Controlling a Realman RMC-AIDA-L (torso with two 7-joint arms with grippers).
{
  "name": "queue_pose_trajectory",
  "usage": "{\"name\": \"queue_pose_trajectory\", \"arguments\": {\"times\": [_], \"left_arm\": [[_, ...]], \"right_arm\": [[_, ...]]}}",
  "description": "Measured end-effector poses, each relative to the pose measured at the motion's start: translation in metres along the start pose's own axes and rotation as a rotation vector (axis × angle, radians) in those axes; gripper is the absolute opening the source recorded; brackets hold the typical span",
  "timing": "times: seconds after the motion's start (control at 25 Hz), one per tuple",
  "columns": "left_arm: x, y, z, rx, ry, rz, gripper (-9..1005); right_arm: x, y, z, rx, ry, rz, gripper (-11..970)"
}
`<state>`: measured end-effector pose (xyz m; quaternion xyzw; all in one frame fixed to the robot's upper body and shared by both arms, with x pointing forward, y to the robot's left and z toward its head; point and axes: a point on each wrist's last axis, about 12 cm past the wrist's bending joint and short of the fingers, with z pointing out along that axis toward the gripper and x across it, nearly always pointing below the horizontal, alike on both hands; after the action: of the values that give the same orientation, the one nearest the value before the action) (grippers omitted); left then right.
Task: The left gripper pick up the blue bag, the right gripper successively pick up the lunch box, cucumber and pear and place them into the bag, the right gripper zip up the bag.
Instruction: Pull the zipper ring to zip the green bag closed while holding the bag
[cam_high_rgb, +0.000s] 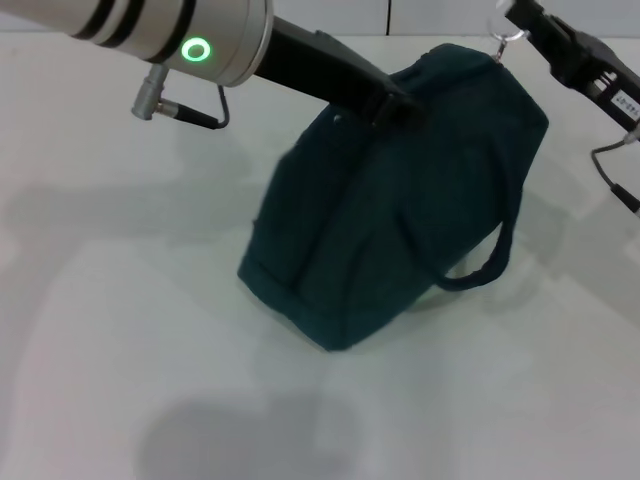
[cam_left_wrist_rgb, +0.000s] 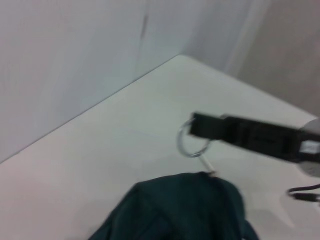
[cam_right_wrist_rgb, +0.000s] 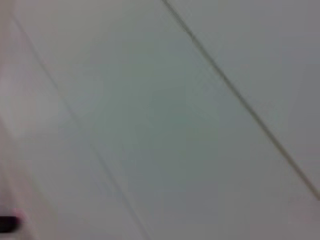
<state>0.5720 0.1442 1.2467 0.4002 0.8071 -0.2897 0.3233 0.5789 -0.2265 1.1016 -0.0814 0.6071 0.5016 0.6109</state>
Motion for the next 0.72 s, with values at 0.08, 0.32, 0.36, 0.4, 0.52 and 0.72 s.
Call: {"name": "queue_pose_trajectory", "arguments": {"times": [0.08,0.32,0.36,0.4,0.52,0.72], "left_arm": [[-0.001,-0.001,-0.002,0.020,-0.012,0.005,246],[-0.001,-0.001,-0.007,0.051,-0.045,0.011,155],[-0.001,-0.001,-0.007,0.052,-0.046,0.011,141],[0.000,-0.001,-0.007,0.053,-0.047,0.013,127],[-0.001,-0.002,-0.008,0.053,-0.051,0.019,84],[-0.002,-0.004,-0.009,0.060,-0.062,0.023,51]], "right_arm": [[0.004,-0.006,-0.006,0.056,0.013,0.005,9],[0.017,-0.023,-0.020,0.206,0.079,0.028,9],[0.018,-0.024,-0.021,0.215,0.084,0.030,9],[0.018,-0.025,-0.022,0.221,0.087,0.031,9],[0.020,-0.028,-0.022,0.247,0.101,0.029,9],[0.022,-0.033,-0.021,0.291,0.129,0.026,9]]}}
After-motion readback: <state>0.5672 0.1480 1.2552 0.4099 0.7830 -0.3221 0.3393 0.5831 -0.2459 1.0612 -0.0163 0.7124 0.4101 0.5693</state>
